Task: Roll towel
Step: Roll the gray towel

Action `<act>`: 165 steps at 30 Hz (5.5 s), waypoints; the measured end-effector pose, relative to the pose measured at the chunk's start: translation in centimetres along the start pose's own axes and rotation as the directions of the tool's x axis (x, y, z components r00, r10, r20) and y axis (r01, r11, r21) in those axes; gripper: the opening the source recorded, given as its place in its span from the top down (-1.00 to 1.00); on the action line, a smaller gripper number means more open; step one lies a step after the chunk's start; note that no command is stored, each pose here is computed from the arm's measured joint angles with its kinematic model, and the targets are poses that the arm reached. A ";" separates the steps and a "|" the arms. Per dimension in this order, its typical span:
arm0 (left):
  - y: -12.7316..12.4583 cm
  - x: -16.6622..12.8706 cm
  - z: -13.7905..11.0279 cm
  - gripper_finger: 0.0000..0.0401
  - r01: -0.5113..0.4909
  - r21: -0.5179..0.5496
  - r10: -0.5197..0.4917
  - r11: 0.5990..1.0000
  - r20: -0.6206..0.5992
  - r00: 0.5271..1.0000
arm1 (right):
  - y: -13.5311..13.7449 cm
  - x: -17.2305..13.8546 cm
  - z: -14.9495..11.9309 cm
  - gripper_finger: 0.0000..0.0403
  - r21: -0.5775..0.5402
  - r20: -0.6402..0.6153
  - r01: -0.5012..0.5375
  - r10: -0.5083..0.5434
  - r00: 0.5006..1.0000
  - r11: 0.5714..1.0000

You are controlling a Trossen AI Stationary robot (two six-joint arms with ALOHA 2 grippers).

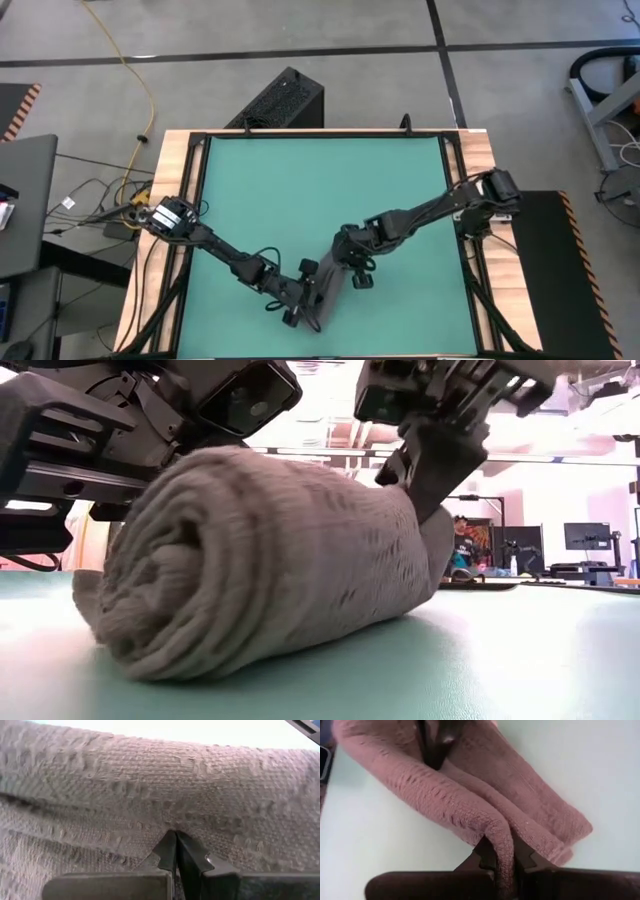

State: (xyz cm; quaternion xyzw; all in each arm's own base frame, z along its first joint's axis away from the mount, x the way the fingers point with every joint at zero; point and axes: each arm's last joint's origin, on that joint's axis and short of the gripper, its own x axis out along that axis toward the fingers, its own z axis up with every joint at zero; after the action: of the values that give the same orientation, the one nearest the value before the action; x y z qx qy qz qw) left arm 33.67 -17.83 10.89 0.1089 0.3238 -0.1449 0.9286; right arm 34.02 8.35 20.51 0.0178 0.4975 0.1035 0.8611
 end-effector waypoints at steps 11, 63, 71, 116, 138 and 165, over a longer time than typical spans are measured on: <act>0.0 0.0 0.0 1.00 -0.002 -0.001 0.002 1.000 -0.002 1.000 | -2.2 0.4 1.1 0.86 -0.023 0.084 -0.076 0.077 0.993 0.997; 0.5 0.1 0.4 1.00 0.062 0.021 -0.062 0.998 0.037 0.997 | -8.7 4.8 4.6 0.86 0.065 0.037 -0.388 0.386 0.922 0.919; 0.0 -0.3 0.6 1.00 0.018 0.011 -0.018 1.000 0.043 0.999 | -8.8 5.0 3.9 0.86 0.108 -0.011 -0.366 0.370 0.929 0.924; 3.3 -1.7 -3.3 1.00 -0.285 0.009 0.285 0.959 0.002 0.959 | -8.8 5.0 3.9 0.86 0.121 -0.005 -0.363 0.367 0.930 0.924; 1.0 -1.6 -1.4 1.00 -0.311 0.065 0.313 0.948 -0.021 0.950 | -11.3 8.7 2.2 0.86 0.223 -0.058 -0.381 0.402 0.914 0.897; -2.8 -6.1 3.6 1.00 -0.241 -0.093 0.258 0.966 0.294 0.920 | -10.9 9.3 2.0 0.86 0.224 -0.081 -0.317 0.342 0.936 0.922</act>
State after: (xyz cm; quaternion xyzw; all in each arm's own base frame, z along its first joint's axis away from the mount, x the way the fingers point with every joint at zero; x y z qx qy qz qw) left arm 30.21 -20.31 17.18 0.0999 0.1644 -0.0315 0.9808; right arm 42.00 -0.36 12.10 0.1848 0.5456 0.1953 0.7937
